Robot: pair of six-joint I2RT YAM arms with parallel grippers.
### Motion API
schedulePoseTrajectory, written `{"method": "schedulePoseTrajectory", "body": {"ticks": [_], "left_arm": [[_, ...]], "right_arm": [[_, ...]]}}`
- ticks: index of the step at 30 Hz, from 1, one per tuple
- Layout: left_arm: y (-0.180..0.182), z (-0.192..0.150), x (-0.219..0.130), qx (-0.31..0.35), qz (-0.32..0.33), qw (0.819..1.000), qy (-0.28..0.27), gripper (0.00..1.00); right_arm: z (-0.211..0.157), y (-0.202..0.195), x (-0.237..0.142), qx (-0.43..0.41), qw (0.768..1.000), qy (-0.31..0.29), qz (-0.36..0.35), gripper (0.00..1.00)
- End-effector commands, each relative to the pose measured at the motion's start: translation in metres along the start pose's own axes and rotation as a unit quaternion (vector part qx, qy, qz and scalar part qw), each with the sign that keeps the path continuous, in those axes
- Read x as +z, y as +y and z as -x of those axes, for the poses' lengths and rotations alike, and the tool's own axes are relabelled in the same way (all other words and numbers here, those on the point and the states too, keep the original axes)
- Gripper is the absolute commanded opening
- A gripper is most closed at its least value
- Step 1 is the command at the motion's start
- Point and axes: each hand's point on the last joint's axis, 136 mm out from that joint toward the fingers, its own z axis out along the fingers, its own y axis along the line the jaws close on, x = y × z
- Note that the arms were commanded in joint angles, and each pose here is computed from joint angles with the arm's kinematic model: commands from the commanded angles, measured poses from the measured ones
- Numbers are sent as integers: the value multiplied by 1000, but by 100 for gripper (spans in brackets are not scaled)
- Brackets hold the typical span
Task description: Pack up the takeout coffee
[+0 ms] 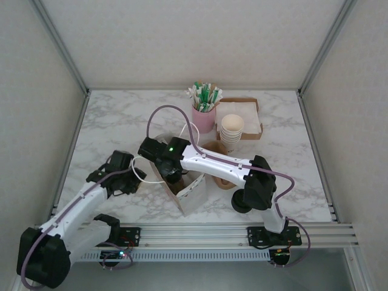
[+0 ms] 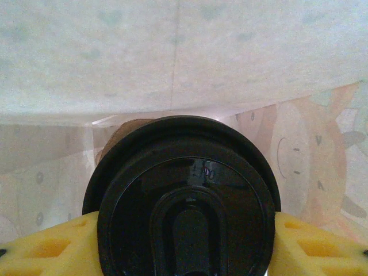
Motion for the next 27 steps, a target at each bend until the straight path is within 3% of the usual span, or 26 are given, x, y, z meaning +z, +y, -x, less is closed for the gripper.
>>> {"method": "schedulePoseTrajectory", "body": {"ticks": [1,9,21,27], "left_arm": [[-19,-10,5,-8,-34,999,7,32],[-44,-33,27,19,-60,998,14,33],[-31,-18,41,47,-16,998,-30,34],[-31,-15,42,58,-6,998,-37,34]], "right_arm": [[-2,-1,0,-1,1000,9,-11,53],[-1,1,-12,10,1000,9,6,53],[-5,3,-33,5,999,25,33,52],[-24,-1,-13,-11,998,63,8,52]]}}
